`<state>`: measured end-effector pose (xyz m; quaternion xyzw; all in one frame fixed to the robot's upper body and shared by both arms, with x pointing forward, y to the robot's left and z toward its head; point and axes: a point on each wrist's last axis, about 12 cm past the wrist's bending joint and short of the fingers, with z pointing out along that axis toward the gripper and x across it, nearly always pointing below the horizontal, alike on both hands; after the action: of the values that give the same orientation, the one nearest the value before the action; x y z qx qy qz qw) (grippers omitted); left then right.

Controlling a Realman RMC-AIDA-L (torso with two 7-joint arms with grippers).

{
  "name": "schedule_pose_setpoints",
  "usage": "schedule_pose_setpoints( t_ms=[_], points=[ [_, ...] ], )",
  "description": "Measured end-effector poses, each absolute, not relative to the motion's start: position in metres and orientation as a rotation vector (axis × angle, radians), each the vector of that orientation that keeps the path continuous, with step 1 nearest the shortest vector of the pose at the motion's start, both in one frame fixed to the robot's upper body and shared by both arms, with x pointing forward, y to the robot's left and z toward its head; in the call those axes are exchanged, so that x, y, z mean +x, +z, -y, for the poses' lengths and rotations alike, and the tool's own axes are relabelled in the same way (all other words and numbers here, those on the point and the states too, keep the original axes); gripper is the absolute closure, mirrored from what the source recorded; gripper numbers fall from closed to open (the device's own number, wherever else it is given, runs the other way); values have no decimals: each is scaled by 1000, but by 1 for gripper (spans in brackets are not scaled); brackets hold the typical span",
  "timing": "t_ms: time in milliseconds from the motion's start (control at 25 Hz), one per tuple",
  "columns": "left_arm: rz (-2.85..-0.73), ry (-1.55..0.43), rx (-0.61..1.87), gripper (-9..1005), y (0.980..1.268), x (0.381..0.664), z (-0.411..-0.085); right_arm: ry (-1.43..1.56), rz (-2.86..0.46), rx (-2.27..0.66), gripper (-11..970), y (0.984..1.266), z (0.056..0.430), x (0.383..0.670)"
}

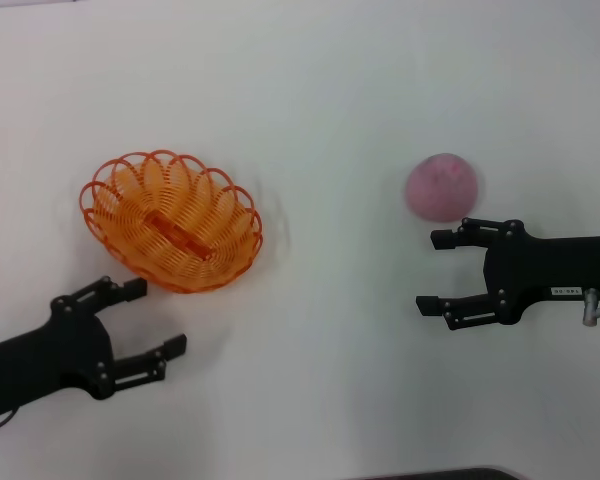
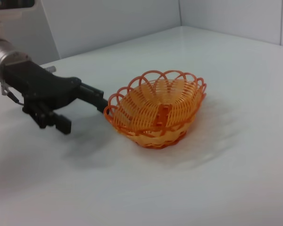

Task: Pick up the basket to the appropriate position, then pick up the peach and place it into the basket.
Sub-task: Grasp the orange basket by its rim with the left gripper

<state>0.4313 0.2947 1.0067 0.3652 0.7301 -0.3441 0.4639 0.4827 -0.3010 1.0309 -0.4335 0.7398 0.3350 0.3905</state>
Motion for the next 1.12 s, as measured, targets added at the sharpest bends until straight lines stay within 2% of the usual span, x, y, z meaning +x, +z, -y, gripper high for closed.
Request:
schedule_pose_setpoints(
  t_ms=[240,520,840,1120],
  points=[
    [-1869,-904,727,121,1018,437,-310,852,-1880,-1100,13,1031,301,483],
    [-2072,-1034,415,124,1040,460,-333,851,-1873,-1106,13,1033,299,486],
    [-2188,-1168,120,133,1057,484,-341,851,-1872,-1109,13,1034,299,487],
    [-2253,-1153,-61,137,1070,502,-350,854,-1874,-1111,13,1034,298,489]
  ],
)
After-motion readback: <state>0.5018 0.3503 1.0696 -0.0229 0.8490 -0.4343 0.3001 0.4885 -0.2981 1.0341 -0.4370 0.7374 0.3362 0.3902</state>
